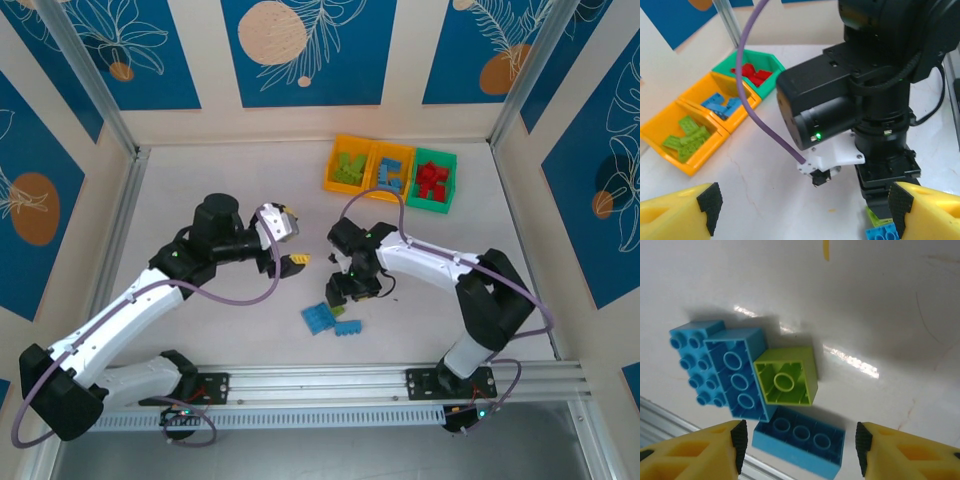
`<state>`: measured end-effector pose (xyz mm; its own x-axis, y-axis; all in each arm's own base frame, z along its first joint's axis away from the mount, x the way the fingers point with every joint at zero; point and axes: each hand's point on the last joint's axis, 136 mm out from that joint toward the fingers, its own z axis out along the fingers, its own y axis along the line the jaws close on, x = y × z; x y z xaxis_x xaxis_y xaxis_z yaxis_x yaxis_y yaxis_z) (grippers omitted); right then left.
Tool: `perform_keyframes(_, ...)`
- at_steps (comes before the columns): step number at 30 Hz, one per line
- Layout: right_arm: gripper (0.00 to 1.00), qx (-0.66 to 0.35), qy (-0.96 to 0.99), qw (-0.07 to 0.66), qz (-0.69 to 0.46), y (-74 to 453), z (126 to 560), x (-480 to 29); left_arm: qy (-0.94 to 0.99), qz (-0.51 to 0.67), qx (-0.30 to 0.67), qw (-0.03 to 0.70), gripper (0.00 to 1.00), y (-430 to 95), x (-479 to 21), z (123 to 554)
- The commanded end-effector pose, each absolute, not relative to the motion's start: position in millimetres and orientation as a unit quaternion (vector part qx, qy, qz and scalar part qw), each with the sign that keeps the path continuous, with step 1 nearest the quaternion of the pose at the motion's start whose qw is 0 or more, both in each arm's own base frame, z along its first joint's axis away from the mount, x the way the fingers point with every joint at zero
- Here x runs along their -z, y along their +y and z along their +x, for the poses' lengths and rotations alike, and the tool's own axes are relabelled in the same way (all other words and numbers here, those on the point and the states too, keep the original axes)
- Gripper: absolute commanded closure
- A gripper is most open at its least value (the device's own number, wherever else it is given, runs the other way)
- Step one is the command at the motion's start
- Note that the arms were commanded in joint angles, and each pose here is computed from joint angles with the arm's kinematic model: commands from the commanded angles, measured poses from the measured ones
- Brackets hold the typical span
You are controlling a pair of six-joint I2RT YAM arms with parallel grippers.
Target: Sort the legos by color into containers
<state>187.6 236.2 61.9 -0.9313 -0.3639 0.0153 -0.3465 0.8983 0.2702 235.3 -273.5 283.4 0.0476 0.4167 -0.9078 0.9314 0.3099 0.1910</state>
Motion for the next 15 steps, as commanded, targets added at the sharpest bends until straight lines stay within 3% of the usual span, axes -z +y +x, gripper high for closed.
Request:
perform_keyframes(1, 0.39, 0.140, -0.969, 0.026, 0.204, 247, 194, -58, 0.626, 0.546, 0.269, 0.487, 0.12, -276, -279, 226)
perform_keyframes(15, 0.48, 0.121, -0.971, 0.070, 0.193, 246, 191, -25, 0.630, 0.546, 0.272, 0.481, 0.08, -277, -269, 228)
